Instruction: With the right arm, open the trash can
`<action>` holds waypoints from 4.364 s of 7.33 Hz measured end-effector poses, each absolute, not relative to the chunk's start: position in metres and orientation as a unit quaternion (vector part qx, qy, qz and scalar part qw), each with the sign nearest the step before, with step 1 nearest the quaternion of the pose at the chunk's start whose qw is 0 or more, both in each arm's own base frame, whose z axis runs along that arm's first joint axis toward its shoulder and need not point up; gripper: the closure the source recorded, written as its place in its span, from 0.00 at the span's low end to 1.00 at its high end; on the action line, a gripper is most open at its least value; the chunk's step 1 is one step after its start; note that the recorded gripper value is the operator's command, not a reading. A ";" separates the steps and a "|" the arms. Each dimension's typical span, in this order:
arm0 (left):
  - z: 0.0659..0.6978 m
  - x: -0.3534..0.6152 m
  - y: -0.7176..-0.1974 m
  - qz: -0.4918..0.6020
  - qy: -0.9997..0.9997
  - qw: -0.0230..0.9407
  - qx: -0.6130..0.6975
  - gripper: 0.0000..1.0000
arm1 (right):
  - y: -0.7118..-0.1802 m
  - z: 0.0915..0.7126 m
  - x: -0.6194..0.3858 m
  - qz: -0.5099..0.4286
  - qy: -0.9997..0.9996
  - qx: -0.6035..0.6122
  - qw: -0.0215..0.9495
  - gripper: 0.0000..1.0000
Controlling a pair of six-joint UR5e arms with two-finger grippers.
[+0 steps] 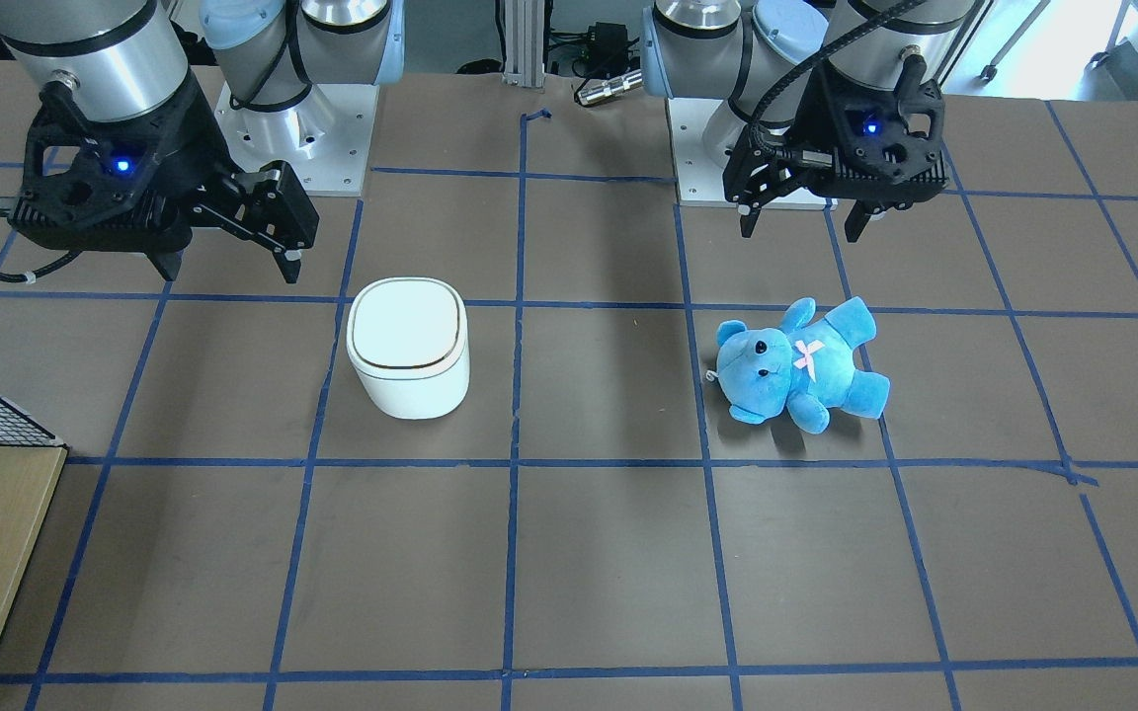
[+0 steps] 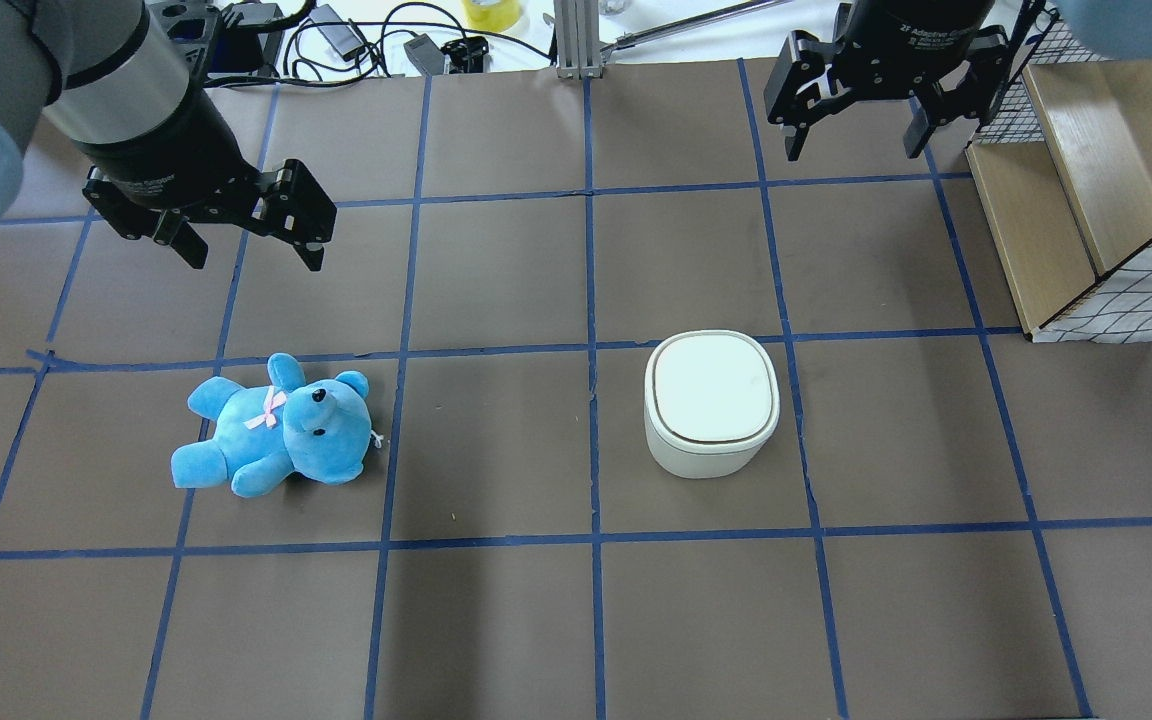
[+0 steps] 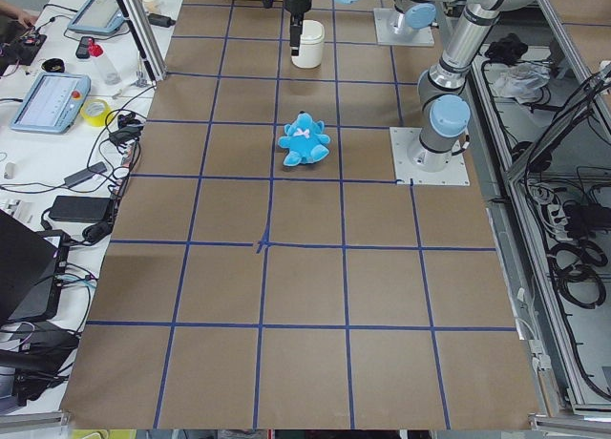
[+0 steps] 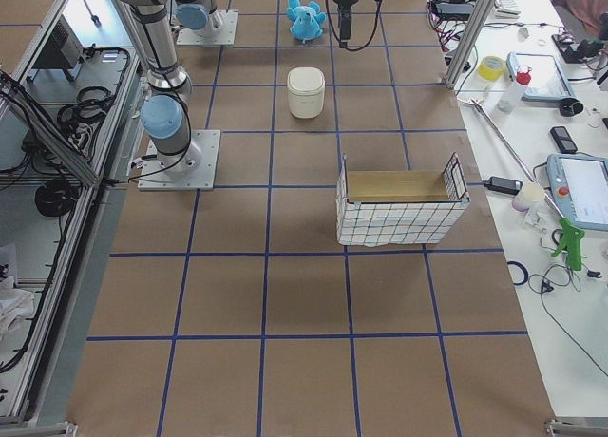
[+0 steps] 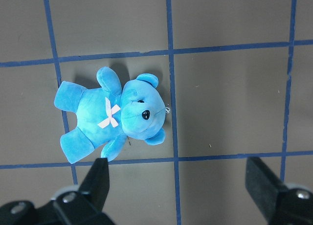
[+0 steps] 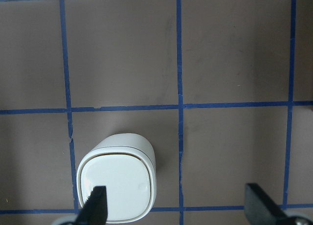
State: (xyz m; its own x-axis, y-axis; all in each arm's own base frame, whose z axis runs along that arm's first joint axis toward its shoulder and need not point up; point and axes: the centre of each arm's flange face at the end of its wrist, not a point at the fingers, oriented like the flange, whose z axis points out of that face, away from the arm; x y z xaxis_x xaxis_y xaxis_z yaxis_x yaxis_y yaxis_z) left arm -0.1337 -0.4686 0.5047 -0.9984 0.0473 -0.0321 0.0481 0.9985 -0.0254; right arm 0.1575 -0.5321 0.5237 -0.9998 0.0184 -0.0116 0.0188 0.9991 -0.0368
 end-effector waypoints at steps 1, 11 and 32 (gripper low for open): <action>0.505 -0.134 -0.469 -0.013 1.000 0.016 0.024 0.00 | -0.532 0.523 0.157 -0.019 1.000 0.009 0.004 0.02; 0.505 -0.134 -0.469 -0.013 1.000 0.016 0.023 0.00 | -0.480 0.350 0.238 0.069 0.997 0.000 -0.020 1.00; 0.505 -0.134 -0.469 -0.013 1.000 0.016 0.024 0.00 | -0.506 0.525 0.166 -0.008 1.000 0.001 -0.001 0.00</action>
